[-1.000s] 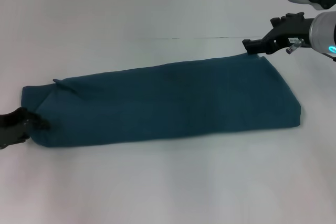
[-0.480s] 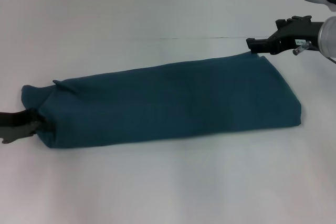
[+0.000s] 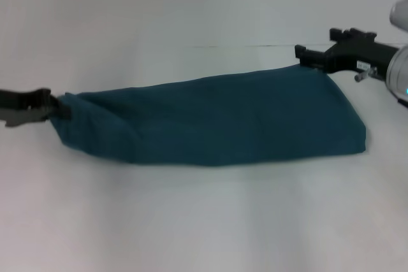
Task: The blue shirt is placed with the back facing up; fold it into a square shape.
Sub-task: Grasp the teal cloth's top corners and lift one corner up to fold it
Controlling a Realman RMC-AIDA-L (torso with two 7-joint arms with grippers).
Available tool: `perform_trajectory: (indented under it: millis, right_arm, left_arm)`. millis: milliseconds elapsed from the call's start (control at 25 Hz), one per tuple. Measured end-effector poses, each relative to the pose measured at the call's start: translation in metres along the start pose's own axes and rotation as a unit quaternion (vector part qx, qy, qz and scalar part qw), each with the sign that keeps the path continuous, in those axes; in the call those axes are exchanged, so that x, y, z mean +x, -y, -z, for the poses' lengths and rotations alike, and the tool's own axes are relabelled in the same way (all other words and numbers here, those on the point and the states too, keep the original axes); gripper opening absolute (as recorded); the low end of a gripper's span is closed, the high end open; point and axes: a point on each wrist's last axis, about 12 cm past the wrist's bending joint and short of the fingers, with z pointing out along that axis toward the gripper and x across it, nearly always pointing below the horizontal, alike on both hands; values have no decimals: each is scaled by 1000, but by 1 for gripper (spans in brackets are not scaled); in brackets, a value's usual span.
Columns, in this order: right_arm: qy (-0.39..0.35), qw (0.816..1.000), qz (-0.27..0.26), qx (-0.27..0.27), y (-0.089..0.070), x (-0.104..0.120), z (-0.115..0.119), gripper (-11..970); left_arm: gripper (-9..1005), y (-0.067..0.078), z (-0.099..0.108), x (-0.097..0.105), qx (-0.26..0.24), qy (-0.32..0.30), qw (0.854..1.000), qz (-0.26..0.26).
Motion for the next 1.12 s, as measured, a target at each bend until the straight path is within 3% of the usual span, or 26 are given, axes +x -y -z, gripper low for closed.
perform_trajectory:
  millis: [200, 360, 480, 640, 920, 1080, 1120]
  right_arm:
    - [36, 999, -34, -13, -4, 34, -9, 824]
    - [43, 998, -27, -23, -12, 48, -19, 810]
    - [34, 999, -13, -31, -20, 53, -30, 675]
    - [24, 999, 3, -45, -36, 58, -44, 500]
    - [8, 994, 38, -98, -66, 52, -63, 205]
    - [16, 986, 60, -157, -86, 45, -67, -1]
    - [16, 986, 60, -157, -86, 45, -67, -1]
  left_arm:
    - [43, 25, 9, -28, 23, 2, 999, -35]
    - [43, 46, 13, -48, 39, 8, 998, -55]
    - [44, 67, 17, -65, 56, 13, 996, -74]
    - [44, 83, 18, -75, 71, 12, 994, -87]
    - [43, 105, 24, -87, 93, 1, 990, -108]
    - [44, 113, 29, -89, 103, -9, 987, -122]
    - [44, 115, 31, -89, 105, -12, 986, -127]
